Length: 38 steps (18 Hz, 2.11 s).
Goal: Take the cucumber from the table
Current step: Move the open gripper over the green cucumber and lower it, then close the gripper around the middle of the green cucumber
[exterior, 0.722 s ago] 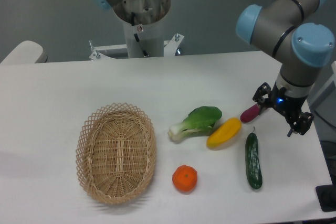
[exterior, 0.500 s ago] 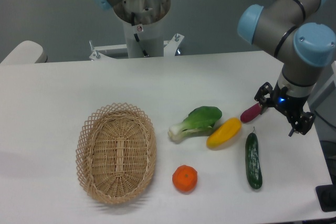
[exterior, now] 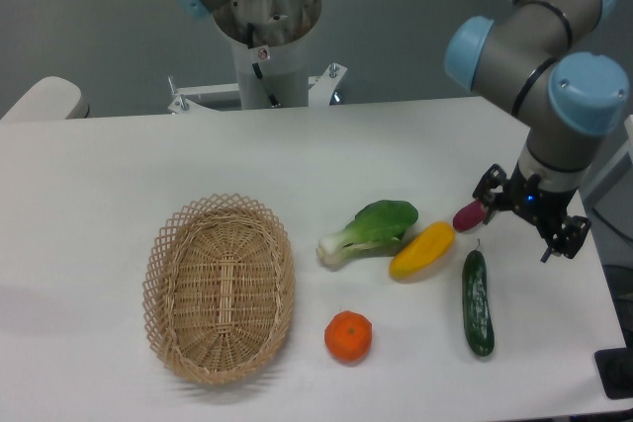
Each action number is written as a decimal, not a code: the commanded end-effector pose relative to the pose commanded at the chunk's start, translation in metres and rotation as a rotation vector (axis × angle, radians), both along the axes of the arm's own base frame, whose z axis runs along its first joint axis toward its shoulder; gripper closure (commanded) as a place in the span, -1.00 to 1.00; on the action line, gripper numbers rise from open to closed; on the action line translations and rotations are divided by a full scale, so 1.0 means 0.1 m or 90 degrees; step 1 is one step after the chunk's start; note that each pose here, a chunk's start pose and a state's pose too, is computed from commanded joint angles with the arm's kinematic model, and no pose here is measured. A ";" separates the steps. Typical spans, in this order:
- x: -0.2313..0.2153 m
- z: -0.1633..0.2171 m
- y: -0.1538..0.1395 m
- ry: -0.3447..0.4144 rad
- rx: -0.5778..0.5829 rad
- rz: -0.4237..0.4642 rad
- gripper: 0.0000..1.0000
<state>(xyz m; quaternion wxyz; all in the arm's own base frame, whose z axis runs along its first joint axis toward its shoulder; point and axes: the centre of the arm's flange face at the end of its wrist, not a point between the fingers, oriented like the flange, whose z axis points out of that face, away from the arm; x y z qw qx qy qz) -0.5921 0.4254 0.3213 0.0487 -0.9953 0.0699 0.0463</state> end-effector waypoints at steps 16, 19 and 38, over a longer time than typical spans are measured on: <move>0.05 -0.95 0.43 0.017 0.033 0.132 -1.00; 0.08 -1.06 0.44 0.014 0.034 0.152 -1.00; 0.14 -1.34 0.40 0.040 -0.003 0.161 0.28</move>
